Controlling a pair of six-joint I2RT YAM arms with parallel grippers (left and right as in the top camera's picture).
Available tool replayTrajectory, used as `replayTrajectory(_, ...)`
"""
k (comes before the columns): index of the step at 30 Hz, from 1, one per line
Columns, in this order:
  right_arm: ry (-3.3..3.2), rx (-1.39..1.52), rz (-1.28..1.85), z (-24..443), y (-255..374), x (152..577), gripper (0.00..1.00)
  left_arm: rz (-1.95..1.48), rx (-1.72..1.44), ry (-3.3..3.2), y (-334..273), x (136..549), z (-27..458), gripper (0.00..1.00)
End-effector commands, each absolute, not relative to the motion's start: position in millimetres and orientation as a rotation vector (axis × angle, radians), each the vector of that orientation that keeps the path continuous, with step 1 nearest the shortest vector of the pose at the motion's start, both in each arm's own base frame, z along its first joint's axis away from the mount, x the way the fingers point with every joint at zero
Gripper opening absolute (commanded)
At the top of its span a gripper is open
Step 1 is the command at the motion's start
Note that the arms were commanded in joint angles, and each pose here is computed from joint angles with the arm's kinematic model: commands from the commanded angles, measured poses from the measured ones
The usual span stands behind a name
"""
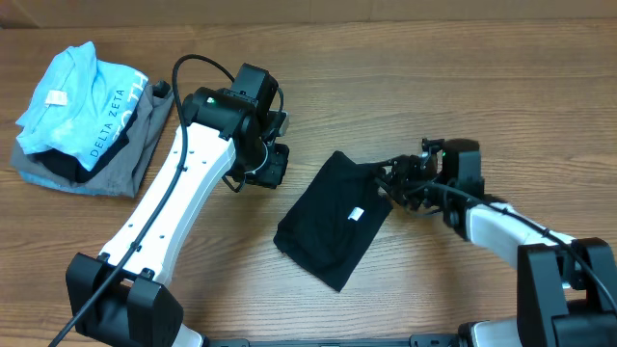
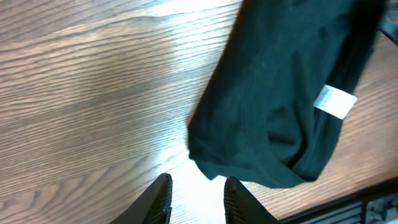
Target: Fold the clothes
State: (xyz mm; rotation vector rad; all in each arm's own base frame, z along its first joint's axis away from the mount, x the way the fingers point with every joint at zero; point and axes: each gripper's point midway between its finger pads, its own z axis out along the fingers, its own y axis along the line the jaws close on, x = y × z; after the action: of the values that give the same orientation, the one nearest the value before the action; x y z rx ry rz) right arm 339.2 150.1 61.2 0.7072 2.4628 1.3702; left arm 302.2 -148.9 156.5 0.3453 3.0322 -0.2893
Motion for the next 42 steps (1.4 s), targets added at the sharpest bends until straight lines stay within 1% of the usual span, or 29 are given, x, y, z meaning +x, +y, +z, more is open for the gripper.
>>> replayTrajectory(1,2.509,0.545,1.498,78.7,159.3,328.7,0.55,-0.239,0.317,3.007,-143.2,307.8,162.1,0.33)
replayTrajectory(5,2.665,0.714,1.437,57.0,147.4,302.2,0.56,-0.238,0.322,3.01,-143.3,307.0,160.1,0.37)
replayTrajectory(6,2.699,0.751,1.426,52.6,143.6,294.6,0.52,-0.235,0.333,3.015,-142.8,305.8,158.0,0.37)
replayTrajectory(7,2.731,0.797,1.404,47.8,138.4,287.7,0.46,-0.233,0.337,3.021,-142.4,304.6,155.6,0.37)
replayTrajectory(8,2.758,0.851,1.374,43.1,132.6,282.0,0.37,-0.231,0.339,3.026,-142.0,303.6,152.7,0.38)
replayTrajectory(9,2.786,0.91,1.328,37.3,124.4,275.8,0.2,-0.229,0.342,3.03,-141.6,302.8,148.6,0.38)
replayTrajectory(10,2.798,0.937,1.296,33.9,118.2,273.0,0.11,-0.228,0.342,3.034,-141.4,302.1,144.3,0.38)
replayTrajectory(11,2.807,0.955,1.264,30.9,111.8,271.2,0.08,-0.228,0.341,3.037,-141.4,301.7,139.9,0.39)
replayTrajectory(16,2.872,1.103,1.07,14.1,88.6,256.4,0.04,-0.275,0.342,3.053,-145.4,296.8,118.4,0.39)
replayTrajectory(19,2.904,1.205,1.008,6.4,91.9,246.1,0.04,-0.312,0.341,3.057,-149.1,294.4,110.3,0.39)
replayTrajectory(21,2.897,1.335,0.948,-3.6,96.4,240.3,0.04,-0.317,0.341,3.053,-149.7,294.8,107.4,0.39)
replayTrajectory(25,2.842,1.403,0.983,-18.0,122.4,248.2,0.04,-0.319,0.341,3.047,-150.3,296.2,107.3,0.38)
replayTrajectory(28,2.803,1.372,1.055,-25.2,150.0,263.4,0.04,-0.319,0.34,3.048,-150.1,296.0,107.3,0.38)
replayTrajectory(31,2.696,1.162,1.202,-23.2,181.9,298.1,0.04,-0.319,0.335,3.049,-150.1,296.1,107.3,0.38)
replayTrajectory(33,2.561,0.889,1.333,-3.0,200.9,333.7,0.04,-0.316,0.335,3.051,-149.7,295.7,107.2,0.37)
replayTrajectory(34,2.55,0.874,1.343,1.1,199.7,338.8,0.04,-0.311,0.334,3.053,-149.0,295.3,107.0,0.36)
replayTrajectory(38,2.512,0.619,1.418,25.2,185.5,355.5,0.04,-0.207,0.265,3.069,-136.4,296.2,104.9,0.36)
replayTrajectory(42,2.501,0.472,1.549,54.7,165.5,355.3,0.1,-0.165,0.229,3.073,-128.9,297.7,104.4,0.36)
